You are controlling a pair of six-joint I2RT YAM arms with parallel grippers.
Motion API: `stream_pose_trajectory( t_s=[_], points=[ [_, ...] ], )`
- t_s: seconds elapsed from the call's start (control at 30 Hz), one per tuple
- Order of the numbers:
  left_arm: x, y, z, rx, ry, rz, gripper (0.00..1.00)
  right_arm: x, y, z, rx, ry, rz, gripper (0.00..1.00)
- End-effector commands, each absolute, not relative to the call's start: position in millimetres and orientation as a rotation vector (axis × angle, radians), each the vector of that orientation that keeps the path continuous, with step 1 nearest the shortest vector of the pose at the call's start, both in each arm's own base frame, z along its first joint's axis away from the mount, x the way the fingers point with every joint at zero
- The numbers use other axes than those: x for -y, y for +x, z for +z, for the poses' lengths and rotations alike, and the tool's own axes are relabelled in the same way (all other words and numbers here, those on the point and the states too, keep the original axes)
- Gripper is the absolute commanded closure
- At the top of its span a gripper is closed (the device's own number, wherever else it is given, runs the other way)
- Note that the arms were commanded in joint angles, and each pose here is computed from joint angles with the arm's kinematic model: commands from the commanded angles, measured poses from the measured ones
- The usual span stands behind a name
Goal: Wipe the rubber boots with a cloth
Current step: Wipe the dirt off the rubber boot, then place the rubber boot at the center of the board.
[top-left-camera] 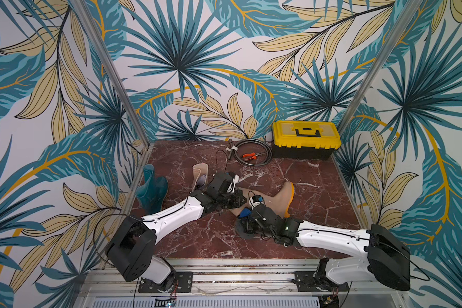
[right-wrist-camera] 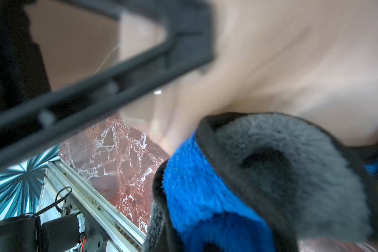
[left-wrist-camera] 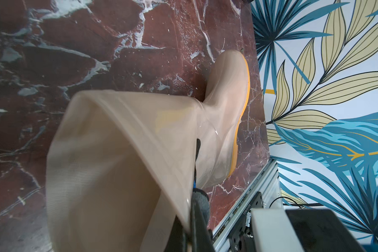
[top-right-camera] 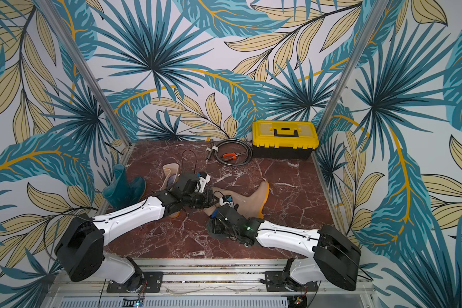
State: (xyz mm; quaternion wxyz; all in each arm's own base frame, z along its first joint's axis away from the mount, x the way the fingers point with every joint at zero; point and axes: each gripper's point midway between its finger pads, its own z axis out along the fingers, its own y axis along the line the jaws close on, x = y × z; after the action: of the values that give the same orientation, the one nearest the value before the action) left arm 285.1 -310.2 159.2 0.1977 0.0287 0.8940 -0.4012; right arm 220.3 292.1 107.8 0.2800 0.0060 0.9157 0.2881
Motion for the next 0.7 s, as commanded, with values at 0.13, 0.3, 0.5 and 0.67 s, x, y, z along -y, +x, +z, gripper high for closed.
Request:
stream_pose_trajectory(
  t_s=[0.13,0.3,0.5,0.67],
  points=[
    [302,275,202,-2.388,0.14,-1.157,1.0,-129,194,103,-2.353,0.447,0.364,1.0],
    [288,265,244,-2.317,0.206,-1.115,1.0,-99,187,147,-2.211,0.429,0.419,1.0],
    [300,251,300,-2.219,0.305,-1.186,1.0,-98,189,171,-2.208,0.278,0.333,1.0],
    [288,251,317,-2.197,0.303,-1.049,1.0,-115,194,176,-2.237,0.158,0.32,1.0]
  ],
)
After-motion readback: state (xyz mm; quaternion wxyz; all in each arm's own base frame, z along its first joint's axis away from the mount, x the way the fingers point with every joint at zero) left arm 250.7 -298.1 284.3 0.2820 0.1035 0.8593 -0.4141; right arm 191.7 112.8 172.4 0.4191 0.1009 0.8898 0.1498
